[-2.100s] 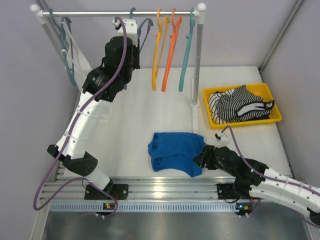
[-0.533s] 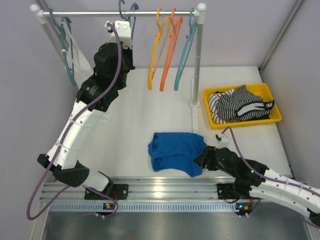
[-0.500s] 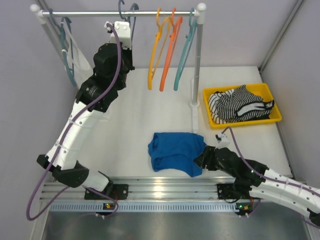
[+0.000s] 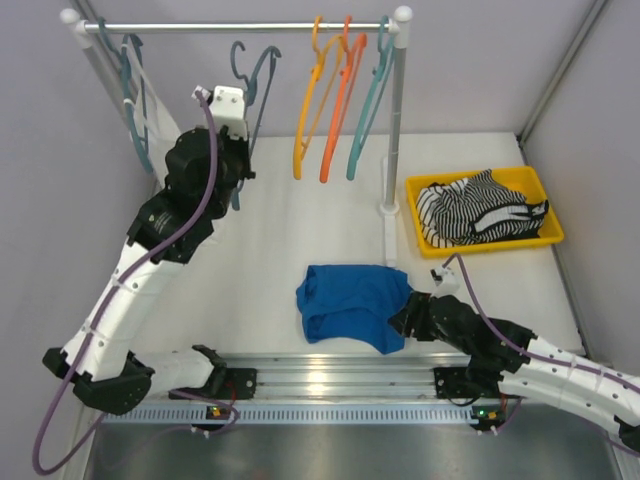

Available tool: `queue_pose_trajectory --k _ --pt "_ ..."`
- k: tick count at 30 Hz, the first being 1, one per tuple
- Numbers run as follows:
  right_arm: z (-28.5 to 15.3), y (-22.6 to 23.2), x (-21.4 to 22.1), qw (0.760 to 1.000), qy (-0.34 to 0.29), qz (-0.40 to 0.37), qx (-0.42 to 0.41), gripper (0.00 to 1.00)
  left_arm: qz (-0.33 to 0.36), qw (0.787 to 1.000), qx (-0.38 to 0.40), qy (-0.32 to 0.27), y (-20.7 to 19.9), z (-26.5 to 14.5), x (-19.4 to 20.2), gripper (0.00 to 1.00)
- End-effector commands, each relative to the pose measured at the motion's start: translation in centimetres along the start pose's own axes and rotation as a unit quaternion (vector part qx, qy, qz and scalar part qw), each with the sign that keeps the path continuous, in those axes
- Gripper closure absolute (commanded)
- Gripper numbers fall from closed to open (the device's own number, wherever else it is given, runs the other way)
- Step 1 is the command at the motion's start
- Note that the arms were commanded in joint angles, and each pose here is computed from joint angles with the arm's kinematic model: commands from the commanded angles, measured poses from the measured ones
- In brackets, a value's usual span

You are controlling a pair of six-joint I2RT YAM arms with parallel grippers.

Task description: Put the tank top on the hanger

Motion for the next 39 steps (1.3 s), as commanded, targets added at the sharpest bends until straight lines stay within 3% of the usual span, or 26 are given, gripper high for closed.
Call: queue_pose_trajectory --k 1,6,12,22,24,29,39 --pt "-0.7 0.7 -1.1 1.0 -0.022 -0.013 -0.003 0.43 -0.02 1.0 0.014 -0.013 1.1 -2.7 0.3 1.0" --pt "-1.6 1.1 -1.9 0.999 -0.031 -0.023 0.001 0.43 -0.046 0.998 0.033 0.014 1.9 -5.8 3.4 1.0" --pt "-2.3 1.8 -2.6 0.999 -0.023 -0.042 -0.001 0.44 -0.057 0.988 0.119 0.073 1.1 -9.2 9.4 1.0" --pt "-1.2 3.1 -1.1 0.996 0.02 -0.084 0.01 0.56 -0.065 0.947 0.253 0.187 -1.0 -13.0 16.7 1.0" --pt "-0.8 3.4 -0.6 0.995 0.025 -0.091 0.019 0.6 -0.07 0.939 0.278 0.191 -1.1 -13.9 17.1 1.0" --pt "0.0 3.9 0.5 0.989 0.039 -0.128 0.056 0.6 -0.076 0.919 0.348 0.171 -1.3 -16.2 15.8 1.0" --pt "1.1 3.8 1.2 0.977 0.05 -0.163 0.132 0.56 -0.06 0.885 0.403 0.225 -2.2 -17.1 16.6 1.0"
Point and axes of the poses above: each gripper's point midway between its finger pads, its own z axis out along the fingers, its own y axis along the line the jaws close on, x = y × z, the point moved 7 cm from there along -z, back along the fingers, and after that the axes turned 1 degree about z, right-handed, at the moved point
